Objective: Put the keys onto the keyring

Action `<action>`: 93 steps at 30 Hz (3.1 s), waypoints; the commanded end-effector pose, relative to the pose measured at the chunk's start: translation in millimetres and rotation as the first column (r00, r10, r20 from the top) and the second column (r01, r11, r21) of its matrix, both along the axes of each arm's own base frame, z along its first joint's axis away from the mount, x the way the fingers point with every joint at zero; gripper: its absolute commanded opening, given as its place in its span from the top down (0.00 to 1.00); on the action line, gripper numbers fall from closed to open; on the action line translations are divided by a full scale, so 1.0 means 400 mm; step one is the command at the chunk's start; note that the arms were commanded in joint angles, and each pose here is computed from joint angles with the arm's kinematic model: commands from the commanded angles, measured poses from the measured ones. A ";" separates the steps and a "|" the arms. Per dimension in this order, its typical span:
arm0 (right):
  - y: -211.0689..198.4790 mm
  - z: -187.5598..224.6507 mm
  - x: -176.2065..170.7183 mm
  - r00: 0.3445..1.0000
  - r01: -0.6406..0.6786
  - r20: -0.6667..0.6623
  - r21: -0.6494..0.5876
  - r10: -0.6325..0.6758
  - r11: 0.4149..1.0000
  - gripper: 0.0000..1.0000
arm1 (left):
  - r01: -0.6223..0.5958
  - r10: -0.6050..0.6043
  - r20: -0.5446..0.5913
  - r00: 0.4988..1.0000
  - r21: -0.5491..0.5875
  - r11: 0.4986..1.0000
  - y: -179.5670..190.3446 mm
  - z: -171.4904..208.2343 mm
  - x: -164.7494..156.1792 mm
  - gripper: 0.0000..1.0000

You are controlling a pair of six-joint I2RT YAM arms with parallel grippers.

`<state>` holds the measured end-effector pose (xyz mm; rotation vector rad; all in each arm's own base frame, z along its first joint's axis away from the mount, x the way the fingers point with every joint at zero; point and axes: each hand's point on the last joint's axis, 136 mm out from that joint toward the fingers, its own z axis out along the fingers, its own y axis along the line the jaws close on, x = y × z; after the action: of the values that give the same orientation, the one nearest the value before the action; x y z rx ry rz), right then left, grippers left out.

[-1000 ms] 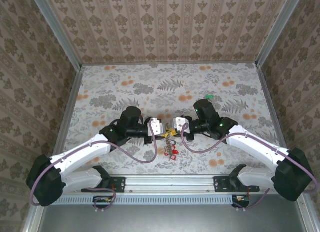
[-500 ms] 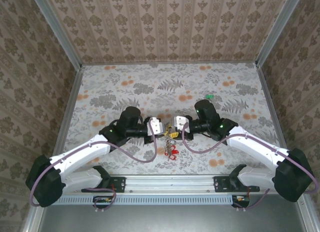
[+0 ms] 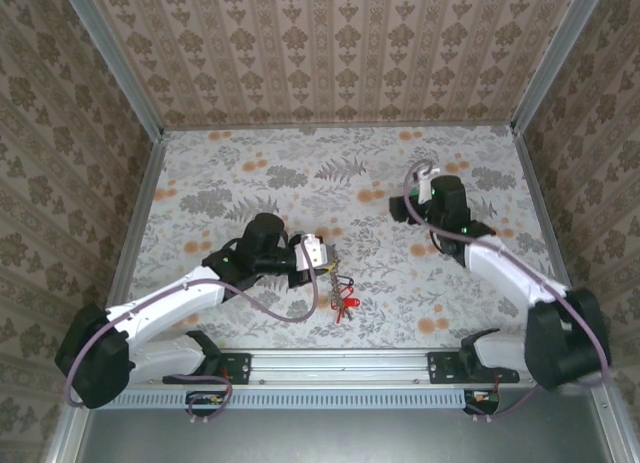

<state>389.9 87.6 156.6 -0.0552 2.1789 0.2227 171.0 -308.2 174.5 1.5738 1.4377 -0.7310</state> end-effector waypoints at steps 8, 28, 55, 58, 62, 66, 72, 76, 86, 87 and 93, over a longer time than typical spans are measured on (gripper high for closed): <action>-0.106 -0.199 0.153 0.910 0.147 -0.406 0.134 -0.081 0.980 0.48 | 0.023 -0.026 -0.043 0.999 -0.077 0.997 -0.035 0.077 0.007 1.00; -0.101 -0.301 0.226 0.820 0.175 -0.571 0.190 -0.037 0.966 0.53 | -0.042 0.036 -0.070 0.997 -0.093 0.995 -0.026 0.065 0.019 1.00; -0.092 -0.308 0.223 0.812 0.139 -0.583 0.149 -0.026 0.979 0.78 | -0.054 0.047 -0.074 0.996 -0.093 0.994 -0.024 0.059 0.021 1.00; -0.089 -0.305 0.220 0.814 0.131 -0.579 0.133 -0.030 0.982 0.84 | -0.052 0.045 -0.071 0.996 -0.094 0.994 -0.024 0.060 0.021 1.00; -0.087 -0.265 0.215 0.851 0.118 -0.523 0.097 -0.051 0.988 1.00 | -0.054 0.047 -0.069 0.997 -0.092 0.994 -0.023 0.061 0.021 1.00; -0.056 -0.136 0.188 0.938 0.037 -0.347 0.057 -0.015 0.998 1.00 | -0.061 0.057 -0.052 0.997 -0.095 0.994 -0.022 0.067 0.026 1.00; 0.012 -0.026 0.056 0.985 -0.055 -0.167 -0.104 0.037 0.993 1.00 | -0.019 0.019 0.000 1.000 -0.118 0.993 -0.031 0.073 0.024 1.00; 0.097 0.047 -0.042 0.974 -0.217 0.040 -0.140 0.224 0.966 1.00 | -0.046 0.046 -0.001 0.999 -0.092 0.995 -0.032 0.061 0.043 1.00; 0.264 0.065 -0.351 0.594 -0.749 0.061 -0.322 0.802 0.579 1.00 | -0.023 0.024 0.060 0.998 -0.019 1.000 -0.045 0.046 0.032 1.00; 0.278 0.069 -0.375 0.552 -0.771 0.084 -0.327 0.830 0.546 1.00 | -0.025 0.026 0.061 0.998 -0.014 1.000 -0.048 0.042 0.033 1.00; 0.339 0.058 -0.441 0.423 -0.856 0.097 -0.283 0.901 0.433 1.00 | -0.006 0.006 0.056 0.998 0.002 1.000 -0.070 0.030 0.021 1.00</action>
<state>234.1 210.2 191.1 -1.2036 1.7504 0.4829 178.7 -327.8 173.5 1.5703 1.4576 -0.6908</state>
